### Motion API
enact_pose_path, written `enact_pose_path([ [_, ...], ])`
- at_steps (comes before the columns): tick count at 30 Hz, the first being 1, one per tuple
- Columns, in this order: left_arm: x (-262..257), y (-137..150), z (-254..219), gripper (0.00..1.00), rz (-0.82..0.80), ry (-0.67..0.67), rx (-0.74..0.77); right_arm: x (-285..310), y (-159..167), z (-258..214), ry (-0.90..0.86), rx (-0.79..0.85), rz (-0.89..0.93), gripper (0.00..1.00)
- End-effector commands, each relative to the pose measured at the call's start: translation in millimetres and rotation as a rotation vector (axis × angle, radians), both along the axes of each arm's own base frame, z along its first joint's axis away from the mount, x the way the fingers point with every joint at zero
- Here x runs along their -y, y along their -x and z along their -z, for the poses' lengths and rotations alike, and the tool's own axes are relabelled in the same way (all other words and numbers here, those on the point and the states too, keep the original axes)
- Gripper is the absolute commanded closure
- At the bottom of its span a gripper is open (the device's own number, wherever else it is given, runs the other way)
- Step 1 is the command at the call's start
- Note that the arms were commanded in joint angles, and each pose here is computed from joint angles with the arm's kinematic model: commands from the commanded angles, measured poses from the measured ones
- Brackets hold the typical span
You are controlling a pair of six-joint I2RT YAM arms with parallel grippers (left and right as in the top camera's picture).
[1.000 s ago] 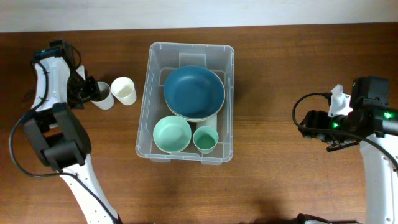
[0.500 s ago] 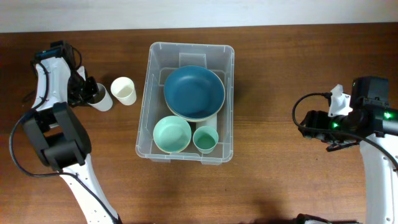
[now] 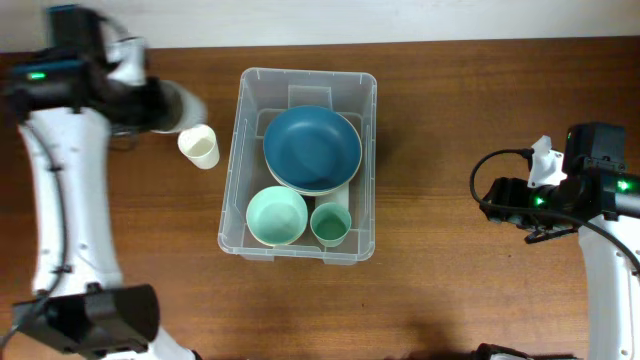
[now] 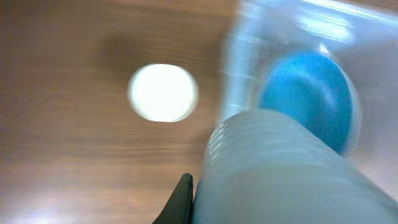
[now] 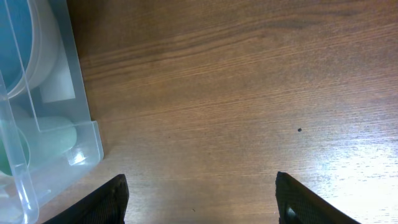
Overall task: Pack container
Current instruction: 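Lower the gray cup into the mint green cup in the container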
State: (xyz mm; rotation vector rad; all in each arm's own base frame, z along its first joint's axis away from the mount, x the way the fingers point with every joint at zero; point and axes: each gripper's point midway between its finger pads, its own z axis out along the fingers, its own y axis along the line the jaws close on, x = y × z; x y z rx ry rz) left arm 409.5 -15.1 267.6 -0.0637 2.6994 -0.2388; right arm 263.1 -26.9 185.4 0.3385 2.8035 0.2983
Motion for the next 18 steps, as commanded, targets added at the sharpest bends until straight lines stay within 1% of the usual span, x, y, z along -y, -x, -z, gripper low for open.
enact_pose_path([
  [1,84.8,13.4,9.9,1.0,0.269,0.001,-0.029,-1.4,0.9,2.7,-0.008,-0.006,-0.01,0.28],
  [3,118.1,23.9,12.7,0.99,0.366,-0.045,-0.031,-1.4,0.9,2.7,-0.008,-0.006,-0.01,0.29],
  [5,153.3,39.2,15.4,0.99,0.462,-0.112,-0.026,-1.4,0.9,2.7,-0.008,-0.006,-0.01,0.29],
  [7,180.5,53.9,19.5,1.0,0.539,-0.152,-0.024,-1.2,0.9,2.6,-0.008,-0.006,-0.01,0.29],
  [10,210.4,74.0,33.8,0.99,0.629,-0.169,-0.044,-1.3,0.8,2.6,-0.008,-0.006,-0.01,0.28],
  [15,224.6,104.4,86.8,1.0,0.688,-0.202,-0.167,-1.6,1.7,2.9,-0.009,-0.009,-0.01,0.29],
  [18,219.6,114.9,110.9,0.99,0.675,-0.216,-0.232,-1.6,2.0,2.9,-0.009,-0.01,-0.01,0.28],
])
